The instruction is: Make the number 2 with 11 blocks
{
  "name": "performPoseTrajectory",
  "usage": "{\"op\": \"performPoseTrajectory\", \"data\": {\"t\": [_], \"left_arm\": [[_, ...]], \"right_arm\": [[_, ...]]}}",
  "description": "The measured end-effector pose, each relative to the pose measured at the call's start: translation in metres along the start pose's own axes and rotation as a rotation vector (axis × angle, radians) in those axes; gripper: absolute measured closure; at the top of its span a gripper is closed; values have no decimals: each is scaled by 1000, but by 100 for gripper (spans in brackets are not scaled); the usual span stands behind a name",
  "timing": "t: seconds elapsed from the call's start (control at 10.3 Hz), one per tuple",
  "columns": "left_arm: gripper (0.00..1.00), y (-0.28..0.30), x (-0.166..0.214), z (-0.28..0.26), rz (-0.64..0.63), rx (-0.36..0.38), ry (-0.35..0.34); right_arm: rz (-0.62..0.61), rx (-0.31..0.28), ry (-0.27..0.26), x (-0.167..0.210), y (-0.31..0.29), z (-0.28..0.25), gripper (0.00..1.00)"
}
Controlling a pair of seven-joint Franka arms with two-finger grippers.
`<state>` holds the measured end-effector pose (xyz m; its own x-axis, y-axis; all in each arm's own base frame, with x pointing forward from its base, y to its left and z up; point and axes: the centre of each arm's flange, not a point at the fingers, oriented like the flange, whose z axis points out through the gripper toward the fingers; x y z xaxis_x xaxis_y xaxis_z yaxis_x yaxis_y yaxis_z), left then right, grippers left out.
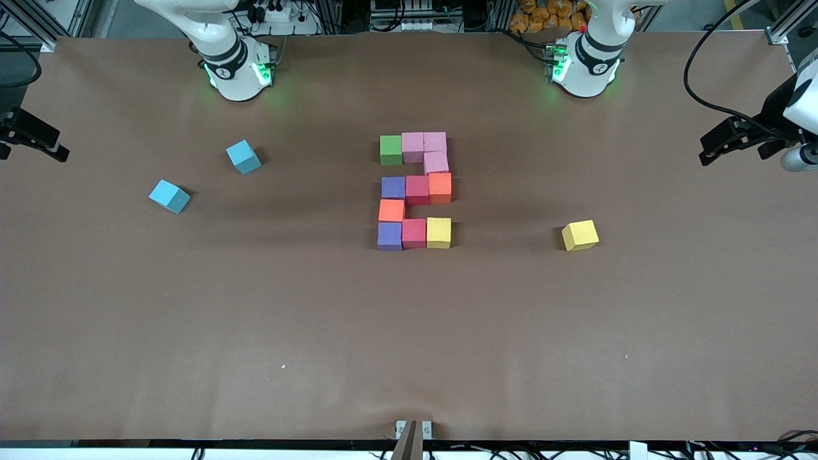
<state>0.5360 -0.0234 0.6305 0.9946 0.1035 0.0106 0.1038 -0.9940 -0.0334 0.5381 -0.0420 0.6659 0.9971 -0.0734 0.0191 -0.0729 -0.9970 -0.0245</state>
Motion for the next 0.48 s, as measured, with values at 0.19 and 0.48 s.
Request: {"op": "performPoseTrajectory", "data": {"t": [0.19,0.48], "left_arm": [[0,-1,1,2,-1,0,-3],[0,-1,2,4,-2,1,-7]], "right_arm": [[0,0,0,0,0,0,0],[0,0,0,0,0,0,0]]}}
